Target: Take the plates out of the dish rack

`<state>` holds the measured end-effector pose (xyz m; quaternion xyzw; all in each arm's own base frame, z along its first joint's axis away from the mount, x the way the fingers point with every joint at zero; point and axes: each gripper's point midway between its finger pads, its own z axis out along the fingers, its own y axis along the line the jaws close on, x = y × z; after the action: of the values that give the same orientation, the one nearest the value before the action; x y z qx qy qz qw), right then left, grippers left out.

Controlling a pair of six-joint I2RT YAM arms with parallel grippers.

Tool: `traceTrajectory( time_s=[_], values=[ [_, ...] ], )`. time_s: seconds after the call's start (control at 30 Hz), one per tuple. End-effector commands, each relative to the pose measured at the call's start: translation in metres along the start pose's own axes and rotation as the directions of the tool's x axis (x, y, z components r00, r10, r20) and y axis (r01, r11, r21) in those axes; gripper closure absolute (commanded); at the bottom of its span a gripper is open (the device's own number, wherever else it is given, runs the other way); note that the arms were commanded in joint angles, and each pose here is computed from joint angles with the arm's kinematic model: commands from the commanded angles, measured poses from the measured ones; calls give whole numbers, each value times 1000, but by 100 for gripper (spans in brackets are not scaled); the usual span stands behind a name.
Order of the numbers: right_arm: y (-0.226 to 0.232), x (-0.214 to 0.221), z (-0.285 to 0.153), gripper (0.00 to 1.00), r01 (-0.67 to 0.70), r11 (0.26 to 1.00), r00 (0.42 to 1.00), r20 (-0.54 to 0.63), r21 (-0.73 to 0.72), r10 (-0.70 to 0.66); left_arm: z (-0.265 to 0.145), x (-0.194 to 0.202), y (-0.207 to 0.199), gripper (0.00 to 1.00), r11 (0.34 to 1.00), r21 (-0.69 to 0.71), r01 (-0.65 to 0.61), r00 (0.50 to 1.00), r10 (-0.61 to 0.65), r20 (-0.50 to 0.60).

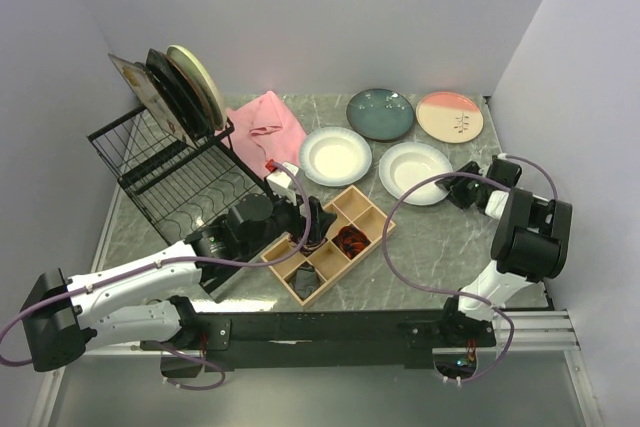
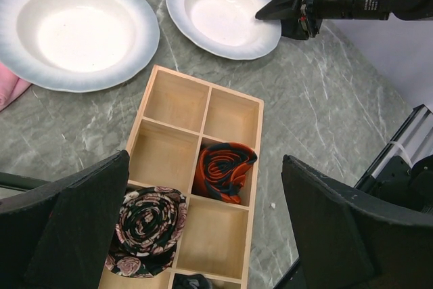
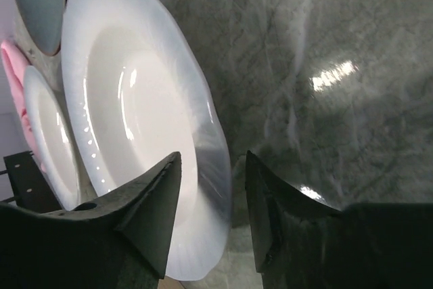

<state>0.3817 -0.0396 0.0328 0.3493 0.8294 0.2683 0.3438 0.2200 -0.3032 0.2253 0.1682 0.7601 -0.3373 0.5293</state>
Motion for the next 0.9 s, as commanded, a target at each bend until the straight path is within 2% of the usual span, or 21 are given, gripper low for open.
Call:
traceTrajectory(
  time_s=[0.0, 0.13, 0.23, 0.27, 0.33, 0.7, 0.87],
  values=[
    [19, -14, 5, 51, 13, 996, 1000, 23, -91, -10, -1, -17, -6, 1, 1000, 19, -5, 998, 3, 56],
    [22, -10, 10, 56, -11, 991, 1000, -2, -132, 11, -2, -20, -6, 1, 1000, 16, -4, 998, 3, 65],
    [20, -10, 9, 74, -13, 992, 1000, -3, -127, 12, -3, -20, -5, 0, 1000, 12, -3, 998, 2, 70],
    [23, -12, 6, 87, -5, 992, 1000, 7, -129, 6, -3, -21, -5, 0, 1000, 10, -3, 997, 2, 71],
    [25, -15, -1, 98, 5, 992, 1000, 26, -128, -1, -4, -21, -4, 1, 1000, 9, -2, 997, 2, 75],
    [78, -53, -74, 100, 81, 983, 964, 265, -163, -35, -7, -24, 0, 1, 1000, -8, 1, 996, -1, 91],
    [124, -71, -113, 100, 149, 955, 933, 357, -255, -50, -7, -25, 2, 0, 1000, -20, 4, 995, -2, 96]
  ],
)
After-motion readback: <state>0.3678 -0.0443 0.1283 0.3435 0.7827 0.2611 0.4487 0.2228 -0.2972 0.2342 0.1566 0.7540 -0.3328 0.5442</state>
